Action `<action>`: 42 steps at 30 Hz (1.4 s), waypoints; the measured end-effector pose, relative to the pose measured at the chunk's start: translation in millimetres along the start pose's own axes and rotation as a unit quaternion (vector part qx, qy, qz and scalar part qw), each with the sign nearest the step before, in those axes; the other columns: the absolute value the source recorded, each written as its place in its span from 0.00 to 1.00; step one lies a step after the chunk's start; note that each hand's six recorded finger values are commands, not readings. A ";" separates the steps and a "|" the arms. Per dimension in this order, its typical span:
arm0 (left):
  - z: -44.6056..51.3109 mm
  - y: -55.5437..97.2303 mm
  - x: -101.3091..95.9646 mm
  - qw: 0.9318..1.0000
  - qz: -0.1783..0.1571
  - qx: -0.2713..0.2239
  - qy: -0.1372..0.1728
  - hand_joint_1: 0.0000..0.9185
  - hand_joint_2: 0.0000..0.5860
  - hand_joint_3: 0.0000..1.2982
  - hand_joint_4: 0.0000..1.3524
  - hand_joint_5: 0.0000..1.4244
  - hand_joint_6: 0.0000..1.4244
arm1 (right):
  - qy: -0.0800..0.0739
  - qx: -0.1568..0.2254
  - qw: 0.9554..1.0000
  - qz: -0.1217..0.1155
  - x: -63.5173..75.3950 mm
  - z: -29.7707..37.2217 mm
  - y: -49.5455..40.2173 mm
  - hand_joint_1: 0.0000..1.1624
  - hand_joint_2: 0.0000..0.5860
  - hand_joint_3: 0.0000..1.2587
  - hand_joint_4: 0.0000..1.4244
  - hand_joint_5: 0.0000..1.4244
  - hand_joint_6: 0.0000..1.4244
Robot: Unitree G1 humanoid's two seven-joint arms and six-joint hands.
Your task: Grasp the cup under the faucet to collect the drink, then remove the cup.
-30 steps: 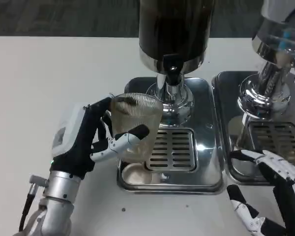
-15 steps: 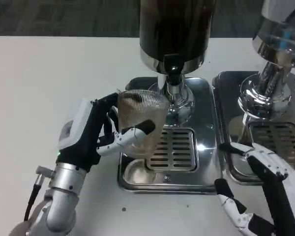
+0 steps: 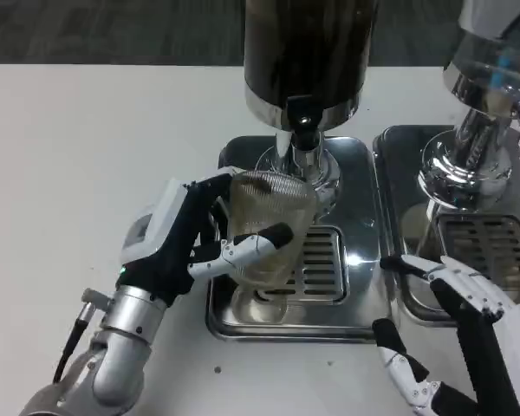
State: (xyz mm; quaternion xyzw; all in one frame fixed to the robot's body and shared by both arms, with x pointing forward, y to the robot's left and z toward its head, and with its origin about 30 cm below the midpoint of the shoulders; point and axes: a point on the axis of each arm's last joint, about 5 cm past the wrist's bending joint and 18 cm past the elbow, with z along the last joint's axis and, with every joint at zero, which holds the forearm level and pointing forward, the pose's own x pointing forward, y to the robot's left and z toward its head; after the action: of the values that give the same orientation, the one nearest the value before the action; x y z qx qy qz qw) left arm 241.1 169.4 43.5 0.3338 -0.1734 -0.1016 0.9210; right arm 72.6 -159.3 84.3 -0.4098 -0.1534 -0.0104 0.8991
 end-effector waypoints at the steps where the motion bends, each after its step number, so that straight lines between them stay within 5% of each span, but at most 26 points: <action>1: 0.1 -0.3 0.2 1.000 -0.001 0.000 0.000 0.26 0.26 0.44 0.54 0.68 0.81 | 0.001 0.000 1.000 0.000 -0.4 0.3 0.2 0.42 0.71 0.29 0.24 0.18 0.21; 10: 1.4 -7.1 1.2 1.000 -0.016 -0.002 0.009 0.24 0.27 0.43 0.53 0.67 0.80 | 0.013 0.005 1.000 0.004 -5.0 3.8 2.3 0.42 0.71 0.29 0.24 0.18 0.21; 15: 3.6 -9.4 6.3 1.000 -0.026 0.002 0.007 0.24 0.28 0.41 0.51 0.64 0.76 | 0.007 0.005 1.000 -0.003 -3.4 8.2 2.5 0.41 0.71 0.29 0.24 0.19 0.21; 31: 7.1 -14.2 14.8 0.999 -0.041 0.024 0.008 0.17 0.29 0.32 0.36 0.38 0.31 | 0.004 0.015 1.000 0.005 -2.6 13.5 6.4 0.40 0.70 0.29 0.24 0.19 0.21; 42: 9.0 -13.9 18.4 0.999 -0.040 0.030 -0.002 0.13 0.29 0.30 0.32 0.33 0.23 | 0.001 0.022 1.000 0.006 -2.1 16.2 8.9 0.39 0.70 0.29 0.24 0.19 0.22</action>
State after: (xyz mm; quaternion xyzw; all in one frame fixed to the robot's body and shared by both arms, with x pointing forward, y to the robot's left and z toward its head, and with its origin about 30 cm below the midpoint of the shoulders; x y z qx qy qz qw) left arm 253.6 148.1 45.6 0.3675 -0.1642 -0.1341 0.9055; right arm 67.6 -141.6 87.1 -0.3909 -0.1498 -0.0019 0.9082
